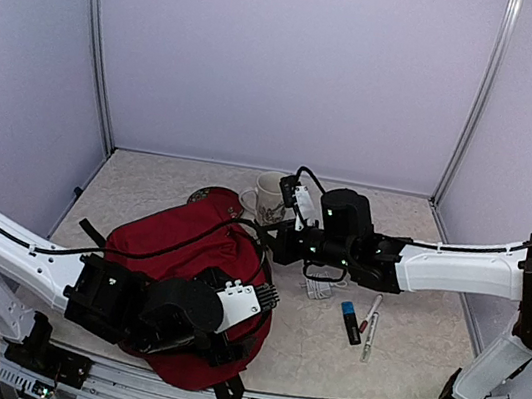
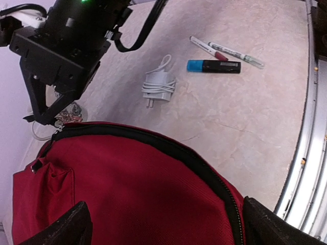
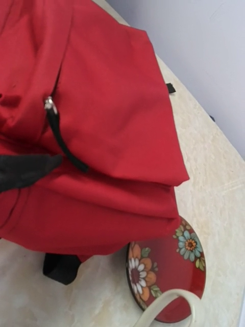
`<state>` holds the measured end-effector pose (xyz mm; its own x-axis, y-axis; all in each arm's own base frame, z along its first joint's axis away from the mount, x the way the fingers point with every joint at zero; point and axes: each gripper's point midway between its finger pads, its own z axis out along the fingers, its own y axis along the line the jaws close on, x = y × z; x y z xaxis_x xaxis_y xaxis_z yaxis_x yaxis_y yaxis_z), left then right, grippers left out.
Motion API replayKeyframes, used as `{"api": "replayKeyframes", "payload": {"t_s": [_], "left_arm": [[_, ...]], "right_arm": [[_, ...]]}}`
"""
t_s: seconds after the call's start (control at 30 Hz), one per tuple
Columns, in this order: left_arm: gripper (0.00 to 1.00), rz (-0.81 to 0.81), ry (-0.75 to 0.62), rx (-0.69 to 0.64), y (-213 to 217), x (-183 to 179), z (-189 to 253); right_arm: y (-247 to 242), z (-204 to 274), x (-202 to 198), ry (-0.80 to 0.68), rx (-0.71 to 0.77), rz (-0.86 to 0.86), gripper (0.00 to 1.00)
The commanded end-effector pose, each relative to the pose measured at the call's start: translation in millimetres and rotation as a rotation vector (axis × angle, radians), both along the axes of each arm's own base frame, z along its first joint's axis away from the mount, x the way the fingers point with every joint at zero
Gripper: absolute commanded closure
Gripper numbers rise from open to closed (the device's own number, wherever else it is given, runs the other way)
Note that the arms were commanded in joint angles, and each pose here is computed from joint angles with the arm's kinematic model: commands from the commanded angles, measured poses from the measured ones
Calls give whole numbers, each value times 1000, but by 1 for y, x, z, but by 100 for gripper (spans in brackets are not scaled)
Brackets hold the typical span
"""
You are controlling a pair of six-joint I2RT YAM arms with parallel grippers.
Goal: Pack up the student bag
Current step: Zip the student bag into the largest pocket of the bag.
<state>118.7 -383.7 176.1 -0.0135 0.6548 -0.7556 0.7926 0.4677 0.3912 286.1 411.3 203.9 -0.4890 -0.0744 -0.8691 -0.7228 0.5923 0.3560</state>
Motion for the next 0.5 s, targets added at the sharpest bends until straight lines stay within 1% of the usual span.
{"api": "replayKeyframes", "payload": {"t_s": [0.0, 0.03, 0.1, 0.13, 0.17, 0.2, 0.23, 0.27, 0.33, 0.37, 0.4, 0.43, 0.47], "left_arm": [[6, 66, -42, 18, -2, 13, -4], [12, 48, -25, 31, -2, 10, -9], [31, 4, 26, 58, -1, 1, -24], [39, -13, 51, 64, -1, -3, -30], [44, -20, 72, 71, 1, -4, -36], [47, -21, 92, 75, 3, -5, -40], [46, -22, 108, 78, 6, -6, -43], [41, -26, 123, 81, 7, -8, -46], [27, -54, 156, 78, 9, -16, -49], [22, -76, 179, 69, 9, -21, -50], [20, -96, 196, 62, 9, -25, -51], [19, -108, 209, 63, 11, -28, -54], [22, -105, 211, 72, 13, -28, -57]], "right_arm": [[3, 44, 4, -90, 125, -11, 100], [3, 45, 5, -99, 118, -12, 100], [4, 47, 12, -113, 104, -12, 100], [5, 46, 17, -111, 101, -9, 100], [5, 47, 21, -108, 106, -5, 100], [6, 47, 25, -100, 115, 3, 100], [7, 48, 28, -98, 125, 12, 100], [8, 47, 32, -96, 129, 12, 100], [10, 46, 39, -92, 130, 14, 100], [11, 46, 42, -91, 130, 14, 100], [12, 45, 44, -88, 131, 15, 100], [14, 44, 46, -87, 131, 17, 100], [16, 45, 48, -87, 133, 22, 100]]}}
